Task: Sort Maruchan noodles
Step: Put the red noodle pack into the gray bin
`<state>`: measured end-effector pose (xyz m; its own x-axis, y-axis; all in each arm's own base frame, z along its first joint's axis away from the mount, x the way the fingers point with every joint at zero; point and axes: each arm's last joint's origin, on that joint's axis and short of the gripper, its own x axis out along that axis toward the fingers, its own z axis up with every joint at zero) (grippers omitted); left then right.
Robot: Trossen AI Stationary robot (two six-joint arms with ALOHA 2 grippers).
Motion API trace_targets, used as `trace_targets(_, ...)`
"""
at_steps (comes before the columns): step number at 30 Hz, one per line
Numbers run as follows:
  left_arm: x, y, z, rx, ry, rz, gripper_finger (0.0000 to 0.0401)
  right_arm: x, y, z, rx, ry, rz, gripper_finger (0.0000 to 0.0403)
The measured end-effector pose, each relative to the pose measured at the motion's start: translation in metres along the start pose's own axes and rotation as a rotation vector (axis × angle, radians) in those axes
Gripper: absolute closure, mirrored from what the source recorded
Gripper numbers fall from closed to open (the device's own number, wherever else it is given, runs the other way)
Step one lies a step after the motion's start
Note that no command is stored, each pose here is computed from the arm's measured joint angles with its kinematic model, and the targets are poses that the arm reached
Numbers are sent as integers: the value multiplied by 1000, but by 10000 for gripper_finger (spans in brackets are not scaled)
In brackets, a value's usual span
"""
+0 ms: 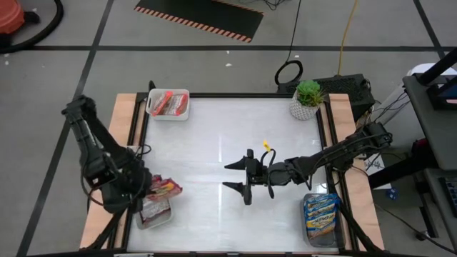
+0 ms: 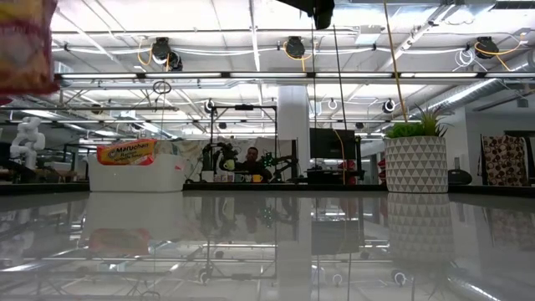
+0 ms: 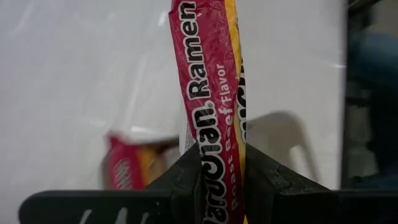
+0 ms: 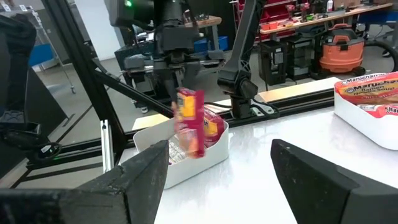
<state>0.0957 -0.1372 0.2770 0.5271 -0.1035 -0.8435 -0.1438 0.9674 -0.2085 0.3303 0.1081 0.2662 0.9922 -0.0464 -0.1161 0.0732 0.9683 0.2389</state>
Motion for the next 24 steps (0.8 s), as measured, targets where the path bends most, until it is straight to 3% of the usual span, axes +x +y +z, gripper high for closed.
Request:
trace_targets(7,-5,10,-15,-106,67,113,320,0,0,0,-1,1,0,126)
trace_targets(24,-10,-1,-35,-133,130,70,320,0,0,-4,15,35,-6,126)
